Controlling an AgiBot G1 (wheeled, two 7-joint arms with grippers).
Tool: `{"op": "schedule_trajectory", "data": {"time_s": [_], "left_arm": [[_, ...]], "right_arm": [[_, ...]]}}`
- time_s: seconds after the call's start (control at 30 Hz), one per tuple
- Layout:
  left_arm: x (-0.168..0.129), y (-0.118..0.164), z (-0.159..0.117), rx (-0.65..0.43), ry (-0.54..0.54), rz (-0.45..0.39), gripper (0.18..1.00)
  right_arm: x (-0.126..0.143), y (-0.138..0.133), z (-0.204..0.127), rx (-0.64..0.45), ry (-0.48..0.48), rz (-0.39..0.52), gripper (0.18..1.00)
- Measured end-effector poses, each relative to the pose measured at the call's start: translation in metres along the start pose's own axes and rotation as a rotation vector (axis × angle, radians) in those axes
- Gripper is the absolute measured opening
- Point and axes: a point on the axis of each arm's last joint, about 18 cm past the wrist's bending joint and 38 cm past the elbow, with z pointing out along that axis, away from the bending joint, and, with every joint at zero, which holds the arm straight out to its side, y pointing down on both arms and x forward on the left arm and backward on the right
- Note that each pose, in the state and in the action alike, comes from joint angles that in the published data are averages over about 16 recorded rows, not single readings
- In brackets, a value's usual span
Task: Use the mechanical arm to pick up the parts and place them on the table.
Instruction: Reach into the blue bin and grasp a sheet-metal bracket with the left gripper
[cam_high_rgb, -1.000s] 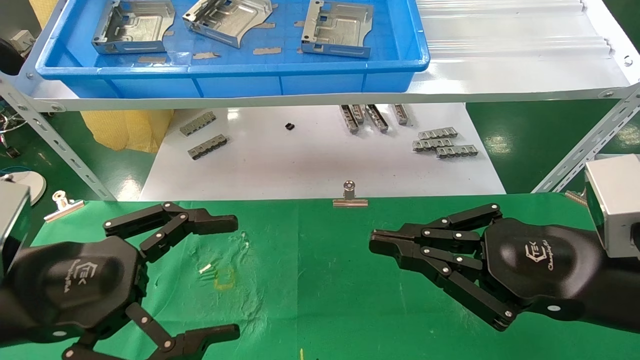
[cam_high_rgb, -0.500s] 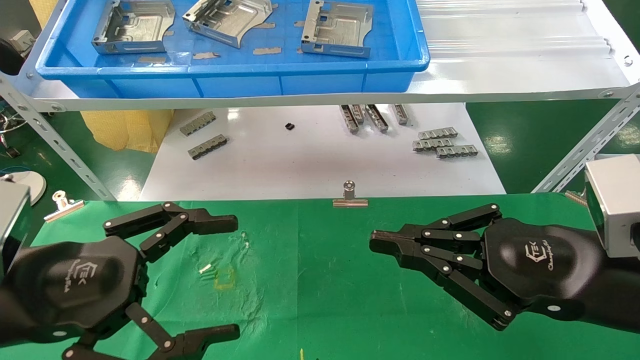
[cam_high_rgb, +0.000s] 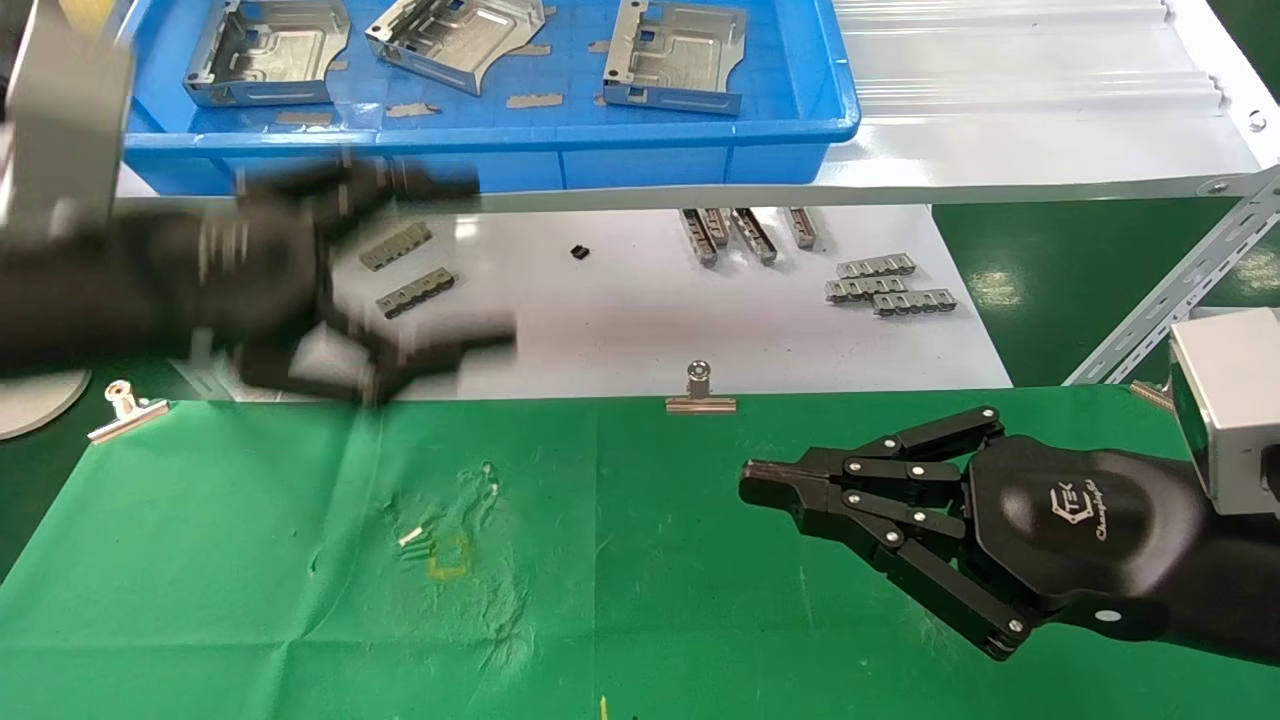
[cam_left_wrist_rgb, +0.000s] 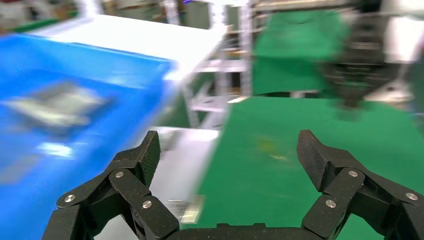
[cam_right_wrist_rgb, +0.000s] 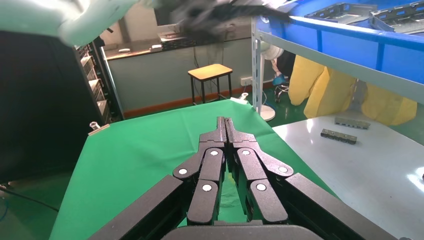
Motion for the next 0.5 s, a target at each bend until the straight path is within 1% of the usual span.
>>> {"op": "schedule_trajectory", "data": {"time_s": [0.13, 0.27, 0.4, 0.5], "left_arm": [[-0.051, -0.016, 0.018, -0.002, -0.125, -0.013, 1.001], [-0.095, -0.025, 0.036, -0.011, -0.256, -0.040, 1.001], [-0.129, -0.023, 0.052, -0.038, -0.386, -0.071, 1.001], [-0.148, -0.019, 0.060, -0.063, -0.474, -0.095, 1.001]], "right_arm": [[0.000, 0.000, 0.000, 0.000, 0.000, 0.000, 0.202], [0.000, 0.000, 0.000, 0.000, 0.000, 0.000, 0.225], [0.000, 0.000, 0.000, 0.000, 0.000, 0.000, 0.260], [0.000, 0.000, 0.000, 0.000, 0.000, 0.000, 0.293]]}}
